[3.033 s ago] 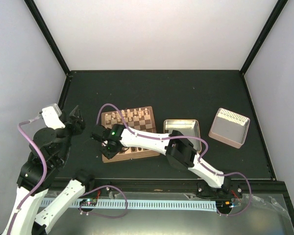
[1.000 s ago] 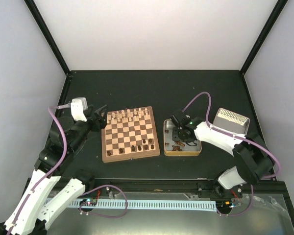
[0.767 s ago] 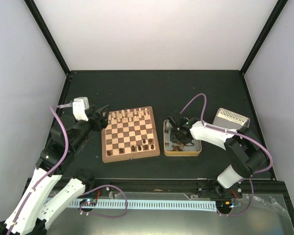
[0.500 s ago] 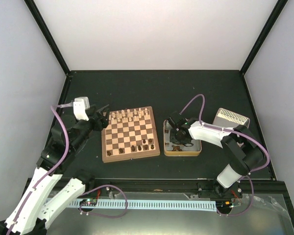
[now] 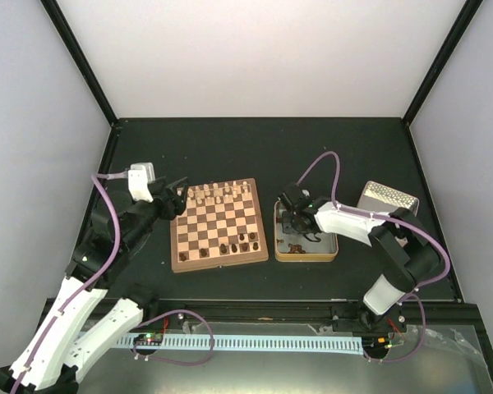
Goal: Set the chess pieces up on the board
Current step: Pick up the chess piece from the storage box, then place the chess piece on the chessboard.
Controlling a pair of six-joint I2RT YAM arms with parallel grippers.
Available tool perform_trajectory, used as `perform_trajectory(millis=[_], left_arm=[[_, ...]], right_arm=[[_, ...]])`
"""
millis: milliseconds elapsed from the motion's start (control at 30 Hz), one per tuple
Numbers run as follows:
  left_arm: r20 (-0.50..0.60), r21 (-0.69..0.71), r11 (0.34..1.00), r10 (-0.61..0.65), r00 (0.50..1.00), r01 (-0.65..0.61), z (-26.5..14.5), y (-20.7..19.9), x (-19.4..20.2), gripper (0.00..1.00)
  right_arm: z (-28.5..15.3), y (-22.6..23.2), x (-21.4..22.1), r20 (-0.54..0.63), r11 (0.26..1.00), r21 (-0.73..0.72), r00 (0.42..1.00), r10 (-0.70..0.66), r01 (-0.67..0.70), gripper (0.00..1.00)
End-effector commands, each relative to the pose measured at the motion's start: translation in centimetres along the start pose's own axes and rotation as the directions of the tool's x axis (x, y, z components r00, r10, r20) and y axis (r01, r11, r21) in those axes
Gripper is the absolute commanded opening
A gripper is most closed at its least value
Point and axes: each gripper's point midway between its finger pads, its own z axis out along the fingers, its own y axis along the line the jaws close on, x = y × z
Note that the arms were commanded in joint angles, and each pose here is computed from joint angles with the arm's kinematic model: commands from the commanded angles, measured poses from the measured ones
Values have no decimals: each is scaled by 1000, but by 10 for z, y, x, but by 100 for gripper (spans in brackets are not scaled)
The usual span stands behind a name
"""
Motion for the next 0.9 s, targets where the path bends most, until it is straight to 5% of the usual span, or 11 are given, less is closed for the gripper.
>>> perform_trajectory(millis=[0,333,600,867], left_arm=[[-59,73,996,-39,997,43,15,-11,13,76],[-330,292,927,-133,935,235,56,-57,57,76],[-584,369,862,-76,809,347,97,-105,100,71],[-736,420,788,5,677,450,121,-151,133,68]], right_arm=[[-31,13,-46,241,994,-73,968,-66,86,10],[-99,36,-78,556,939,-218,824,-106,267,11],[-133,44,-63,687,859,-321,722,-79,399,11],[-172,62,-28,805,679,-366,583,-113,637,11]])
